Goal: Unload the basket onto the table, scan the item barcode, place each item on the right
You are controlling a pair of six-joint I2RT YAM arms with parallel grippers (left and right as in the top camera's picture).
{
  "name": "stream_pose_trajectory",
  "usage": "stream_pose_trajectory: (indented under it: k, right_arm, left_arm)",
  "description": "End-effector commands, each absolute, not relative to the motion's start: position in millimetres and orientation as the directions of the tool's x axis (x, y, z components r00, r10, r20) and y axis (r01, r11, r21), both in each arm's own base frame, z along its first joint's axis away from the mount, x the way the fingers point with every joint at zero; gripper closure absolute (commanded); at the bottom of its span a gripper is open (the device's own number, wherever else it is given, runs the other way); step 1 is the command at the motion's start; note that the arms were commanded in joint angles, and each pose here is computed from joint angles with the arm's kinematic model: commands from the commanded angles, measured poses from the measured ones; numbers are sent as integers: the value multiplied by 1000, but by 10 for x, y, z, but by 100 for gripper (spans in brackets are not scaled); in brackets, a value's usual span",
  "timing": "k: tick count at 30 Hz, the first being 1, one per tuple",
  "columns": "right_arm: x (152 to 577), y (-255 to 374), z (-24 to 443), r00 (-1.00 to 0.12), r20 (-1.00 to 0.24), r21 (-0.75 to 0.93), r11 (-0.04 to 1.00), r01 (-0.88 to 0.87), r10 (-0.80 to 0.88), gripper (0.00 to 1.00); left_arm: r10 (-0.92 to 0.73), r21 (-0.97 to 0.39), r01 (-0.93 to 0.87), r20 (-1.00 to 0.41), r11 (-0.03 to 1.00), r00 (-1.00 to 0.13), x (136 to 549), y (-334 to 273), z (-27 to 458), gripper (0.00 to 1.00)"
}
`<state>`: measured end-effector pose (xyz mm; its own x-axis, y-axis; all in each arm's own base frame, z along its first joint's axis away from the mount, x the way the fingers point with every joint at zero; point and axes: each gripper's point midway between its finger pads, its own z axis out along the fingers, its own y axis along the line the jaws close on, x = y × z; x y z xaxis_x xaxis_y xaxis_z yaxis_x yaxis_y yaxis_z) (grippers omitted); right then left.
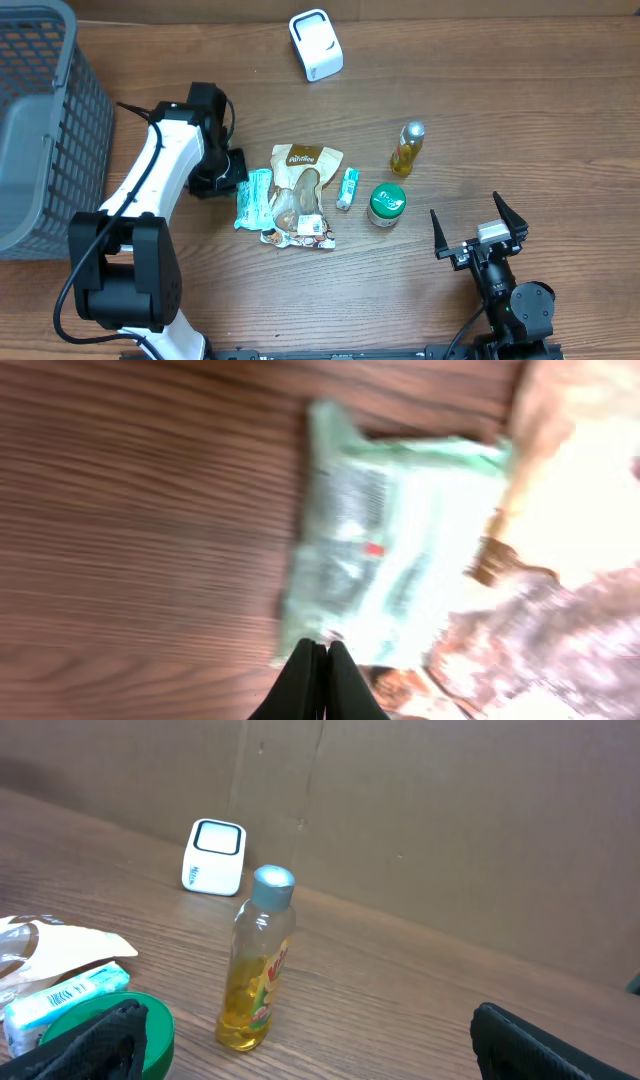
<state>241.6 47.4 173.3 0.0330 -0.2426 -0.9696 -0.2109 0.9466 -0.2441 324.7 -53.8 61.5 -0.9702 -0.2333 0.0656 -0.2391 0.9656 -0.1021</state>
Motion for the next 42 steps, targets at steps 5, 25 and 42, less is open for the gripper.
stream_pose_trajectory:
  k: [5,25,42]
  right_arm:
    - [2417,481,1704,32,-970,-240,947,-213,-239,0]
    - [2417,481,1704,32,-970,-240,947,-213,-239,0]
    - [2417,482,1704,32,-970,-240,947,-214,-239,0]
  left_arm:
    - [-162,-210,-193,159,958,-974,3047,-872,500,96]
    - [-239,12,-239,106,971,-965,2873,-462,-97,96]
    - [-275,-16,-276,59,961,-960,3104,-409,240,96]
